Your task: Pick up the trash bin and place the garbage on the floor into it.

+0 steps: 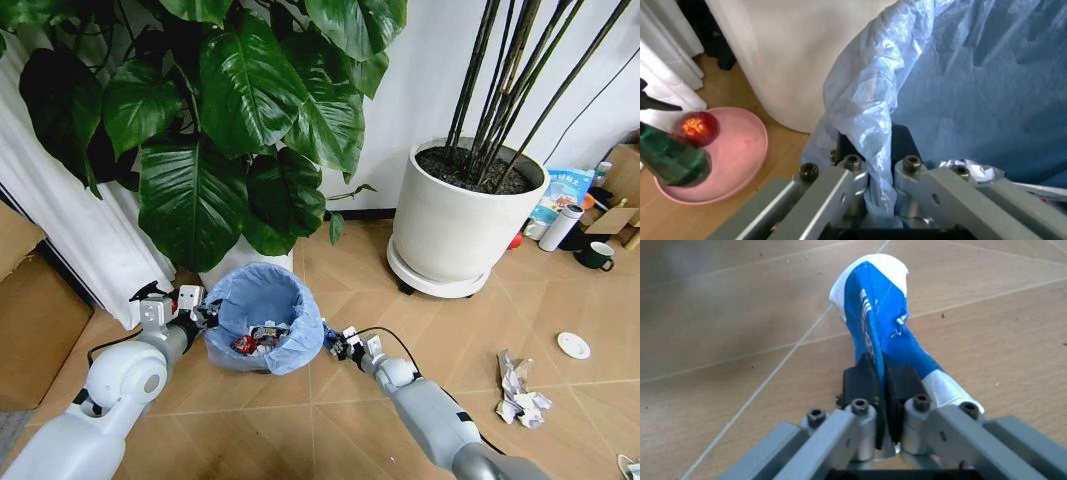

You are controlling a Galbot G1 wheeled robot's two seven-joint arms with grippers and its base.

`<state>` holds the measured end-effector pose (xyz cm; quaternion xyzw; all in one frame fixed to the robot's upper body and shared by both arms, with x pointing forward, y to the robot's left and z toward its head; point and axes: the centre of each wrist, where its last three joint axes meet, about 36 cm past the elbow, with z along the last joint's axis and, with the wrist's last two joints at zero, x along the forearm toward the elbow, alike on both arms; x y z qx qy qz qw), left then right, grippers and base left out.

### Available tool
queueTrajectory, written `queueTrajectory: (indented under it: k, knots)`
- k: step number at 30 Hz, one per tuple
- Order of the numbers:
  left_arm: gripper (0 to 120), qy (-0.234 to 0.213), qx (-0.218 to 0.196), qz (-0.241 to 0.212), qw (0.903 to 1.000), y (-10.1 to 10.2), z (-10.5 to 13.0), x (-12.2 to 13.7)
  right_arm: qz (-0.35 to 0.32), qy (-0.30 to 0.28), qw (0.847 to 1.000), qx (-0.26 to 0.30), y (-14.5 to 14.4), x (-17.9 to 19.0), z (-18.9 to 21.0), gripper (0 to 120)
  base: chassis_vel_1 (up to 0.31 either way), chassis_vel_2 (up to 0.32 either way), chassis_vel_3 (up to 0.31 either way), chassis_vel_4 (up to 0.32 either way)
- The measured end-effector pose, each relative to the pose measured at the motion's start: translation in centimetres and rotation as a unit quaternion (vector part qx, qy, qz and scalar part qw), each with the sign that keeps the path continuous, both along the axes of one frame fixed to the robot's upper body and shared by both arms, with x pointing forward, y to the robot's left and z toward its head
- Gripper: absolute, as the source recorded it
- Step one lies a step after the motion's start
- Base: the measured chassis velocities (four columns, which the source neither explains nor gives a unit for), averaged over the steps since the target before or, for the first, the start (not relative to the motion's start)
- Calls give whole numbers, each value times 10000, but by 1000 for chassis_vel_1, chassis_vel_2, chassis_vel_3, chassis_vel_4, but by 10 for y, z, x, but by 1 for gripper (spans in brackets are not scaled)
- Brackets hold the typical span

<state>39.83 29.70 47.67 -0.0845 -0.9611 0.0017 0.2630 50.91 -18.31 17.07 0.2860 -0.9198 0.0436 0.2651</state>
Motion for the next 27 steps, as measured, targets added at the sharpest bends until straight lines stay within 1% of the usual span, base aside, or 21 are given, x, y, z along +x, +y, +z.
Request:
queueTrajectory:
  k: [5,8,11,12,13,17,18,19,20,22,23,25,27]
  knots:
    - [0,29,7,-1,10000,0,-2,-2,-165,-219,9995,160,-5,-4,14,0,0,0,0,0]
    - [0,42,11,-4,10000,0,-3,-3,-289,-353,9986,278,-12,-8,25,0,0,0,0,0]
    - [0,90,35,-35,9999,-1,-4,-4,-381,-761,9957,368,-31,-12,50,0,0,0,0,0]
    - [0,116,49,-56,9999,-1,-5,-4,-383,-933,9939,438,-38,-14,64,0,0,0,0,0]
    - [0,116,49,-56,9999,-1,-5,-4,-383,-933,9939,438,-38,-14,64,0,0,0,0,0]
    - [0,233,57,-135,9996,-2,-10,-3,-317,-1556,9846,729,-65,-23,132,0,0,0,0,0]
    - [0,250,49,-149,9996,-2,-10,-2,-270,-1671,9827,755,-74,-27,151,0,0,0,0,0]
    - [0,250,49,-149,9996,-2,-10,-2,-270,-1671,9827,755,-74,-27,151,0,0,0,0,0]
    - [0,273,37,-182,9995,-3,-11,-1,-183,-1803,9802,792,-81,-33,176,0,0,0,0,0]
    - [0,321,-1,-250,9992,-5,-13,1,99,-2068,9735,971,-78,-48,224,0,0,0,0,0]
    - [0,321,-1,-250,9992,-5,-13,1,99,-2068,9735,971,-78,-48,224,0,0,0,0,0]
    - [0,380,-16,-310,9988,-7,-16,2,404,-2202,9677,1157,-68,-64,259,0,0,0,0,0]
    - [0,417,-30,-401,9983,-11,-17,3,703,-2245,9635,1276,-54,-76,276,0,0,0,0,0]
